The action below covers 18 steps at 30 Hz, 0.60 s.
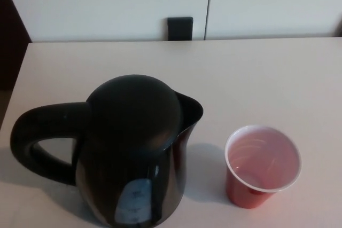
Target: The robot walk towards a table in front and uses its left hand to pick up the pot from the base and pour water to the cup on the right hand side
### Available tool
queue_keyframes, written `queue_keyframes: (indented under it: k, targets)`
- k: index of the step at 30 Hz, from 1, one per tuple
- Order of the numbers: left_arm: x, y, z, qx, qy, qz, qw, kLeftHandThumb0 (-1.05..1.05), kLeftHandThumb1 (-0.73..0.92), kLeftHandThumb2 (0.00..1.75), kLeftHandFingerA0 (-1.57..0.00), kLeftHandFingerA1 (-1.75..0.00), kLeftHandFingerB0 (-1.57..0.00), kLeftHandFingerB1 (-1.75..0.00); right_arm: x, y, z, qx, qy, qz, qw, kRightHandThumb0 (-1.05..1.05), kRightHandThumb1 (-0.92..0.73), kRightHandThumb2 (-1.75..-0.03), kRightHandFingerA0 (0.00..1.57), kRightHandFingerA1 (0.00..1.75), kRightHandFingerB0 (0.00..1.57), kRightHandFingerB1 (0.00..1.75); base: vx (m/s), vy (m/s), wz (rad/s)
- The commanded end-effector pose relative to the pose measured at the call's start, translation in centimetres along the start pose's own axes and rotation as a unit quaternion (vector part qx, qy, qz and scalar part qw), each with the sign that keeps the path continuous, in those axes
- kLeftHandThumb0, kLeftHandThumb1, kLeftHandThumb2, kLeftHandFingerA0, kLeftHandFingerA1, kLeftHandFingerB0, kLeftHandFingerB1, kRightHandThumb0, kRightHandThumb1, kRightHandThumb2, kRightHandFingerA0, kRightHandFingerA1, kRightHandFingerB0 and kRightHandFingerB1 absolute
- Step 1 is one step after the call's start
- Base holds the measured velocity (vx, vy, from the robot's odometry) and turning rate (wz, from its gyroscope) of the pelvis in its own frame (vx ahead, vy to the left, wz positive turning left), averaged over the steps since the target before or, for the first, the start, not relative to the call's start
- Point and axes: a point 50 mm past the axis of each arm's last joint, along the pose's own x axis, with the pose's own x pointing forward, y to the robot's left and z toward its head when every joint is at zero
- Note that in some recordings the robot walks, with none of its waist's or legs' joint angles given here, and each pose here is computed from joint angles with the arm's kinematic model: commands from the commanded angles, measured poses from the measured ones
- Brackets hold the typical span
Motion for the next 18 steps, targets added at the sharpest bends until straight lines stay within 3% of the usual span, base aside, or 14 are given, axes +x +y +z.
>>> queue_keyframes:
  k: [1, 6, 7, 11, 13, 14, 18]
  targets:
    - [1.7, -1.5, 0.3, 0.022, -0.008, -0.031, 0.999, -0.47, 0.36, 0.59, -0.11, -0.38, -0.08, -0.28, -0.1, -0.3, 0.3, -0.013, -0.01, 0.001, 1.0, -0.42, -0.57, -0.57, 0.55, 0.58, 0.65, 0.63, 0.0, 0.0, 0.0]
    - [2.4, -1.9, 0.3, 0.024, -0.005, -0.037, 0.999, -0.47, 0.36, 0.59, -0.12, -0.38, -0.06, -0.29, 0.0, -0.1, 0.6, -0.012, -0.011, -0.005, 1.0, -0.43, -0.57, -0.56, 0.59, 0.6, 0.63, 0.57, 0.0, 0.0, 0.0]
    - [2.8, -2.4, 0.2, 0.023, -0.002, -0.041, 0.999, -0.24, 0.2, 0.78, -0.02, -0.49, 0.0, -0.48, 0.1, -0.1, 0.7, -0.006, -0.011, -0.004, 1.0, -0.42, -0.57, -0.57, 0.58, 0.61, 0.61, 0.59, 0.0, 0.0, 0.0]
    - [3.1, -2.9, -0.1, 0.016, 0.006, -0.043, 0.999, -0.23, 0.19, 0.77, -0.02, -0.49, 0.0, -0.48, 0.2, 0.0, 0.8, -0.006, -0.01, -0.003, 1.0, -0.43, -0.58, -0.57, 0.59, 0.61, 0.59, 0.57, 0.0, 0.0, 0.0]
    - [3.3, -3.1, -0.2, 0.011, 0.008, -0.043, 0.999, -0.23, 0.18, 0.77, -0.02, -0.49, 0.0, -0.48, 0.2, 0.0, 0.9, -0.007, -0.011, -0.006, 1.0, -0.44, -0.58, -0.57, 0.59, 0.61, 0.6, 0.57, 0.0, 0.0, 0.0]
    - [3.4, -3.2, -0.2, 0.014, 0.01, -0.045, 0.999, -0.41, 0.37, 0.52, -0.14, -0.34, -0.09, -0.25, 0.2, 0.0, 0.9, -0.005, -0.012, -0.005, 1.0, -0.42, -0.56, -0.56, 0.57, 0.6, 0.64, 0.58, 0.0, 0.0, 0.0]
    - [3.5, -3.4, -0.4, 0.018, 0.014, -0.05, 0.999, -0.45, 0.35, 0.6, -0.12, -0.38, -0.06, -0.28, 0.2, 0.0, 0.9, 0.005, -0.014, 0.002, 1.0, -0.42, -0.58, -0.57, 0.56, 0.59, 0.58, 0.56, 0.0, 0.0, 0.0]
